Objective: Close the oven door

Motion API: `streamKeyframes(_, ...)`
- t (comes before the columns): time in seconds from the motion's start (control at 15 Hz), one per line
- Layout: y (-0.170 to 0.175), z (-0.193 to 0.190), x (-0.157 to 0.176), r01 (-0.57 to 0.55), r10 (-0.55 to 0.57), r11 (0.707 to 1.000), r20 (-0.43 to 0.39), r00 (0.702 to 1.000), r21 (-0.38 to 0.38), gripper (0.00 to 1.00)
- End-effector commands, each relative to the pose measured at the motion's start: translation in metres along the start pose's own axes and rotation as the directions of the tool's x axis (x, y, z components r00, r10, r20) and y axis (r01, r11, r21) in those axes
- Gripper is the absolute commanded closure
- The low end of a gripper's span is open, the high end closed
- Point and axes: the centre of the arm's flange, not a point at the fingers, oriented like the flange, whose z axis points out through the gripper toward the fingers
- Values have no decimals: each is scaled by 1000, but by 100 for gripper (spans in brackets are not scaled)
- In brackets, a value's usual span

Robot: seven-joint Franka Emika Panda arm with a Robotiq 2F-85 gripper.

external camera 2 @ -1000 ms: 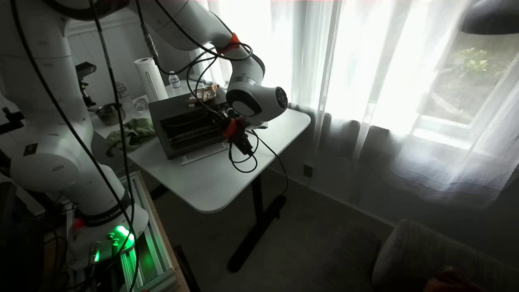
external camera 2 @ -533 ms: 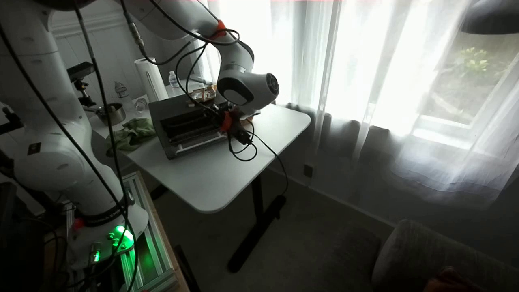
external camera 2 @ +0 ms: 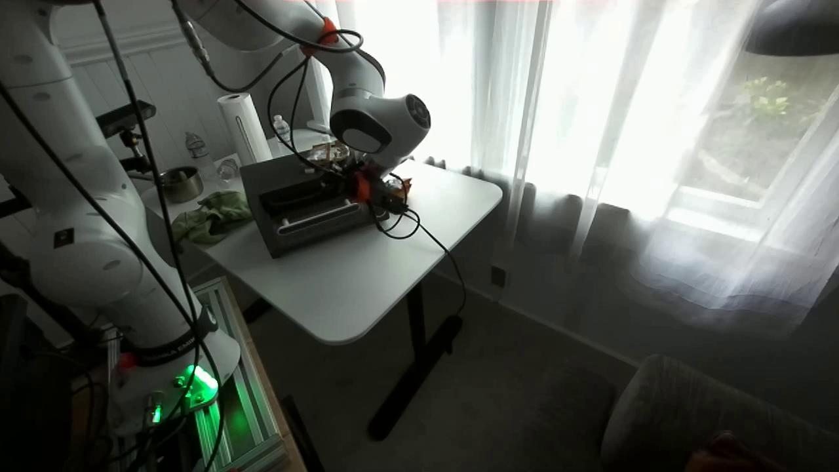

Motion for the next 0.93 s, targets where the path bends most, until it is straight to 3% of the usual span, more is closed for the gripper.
streamKeyframes(0.0,-23,9,4,146,-143,985,38,989,-91,0)
streamKeyframes(0.47,-49,24,23,338,-326,928,96,941,-156,0)
streamKeyframes(0.87,-77,-3,16,311,-326,920,-27,945,-239,0)
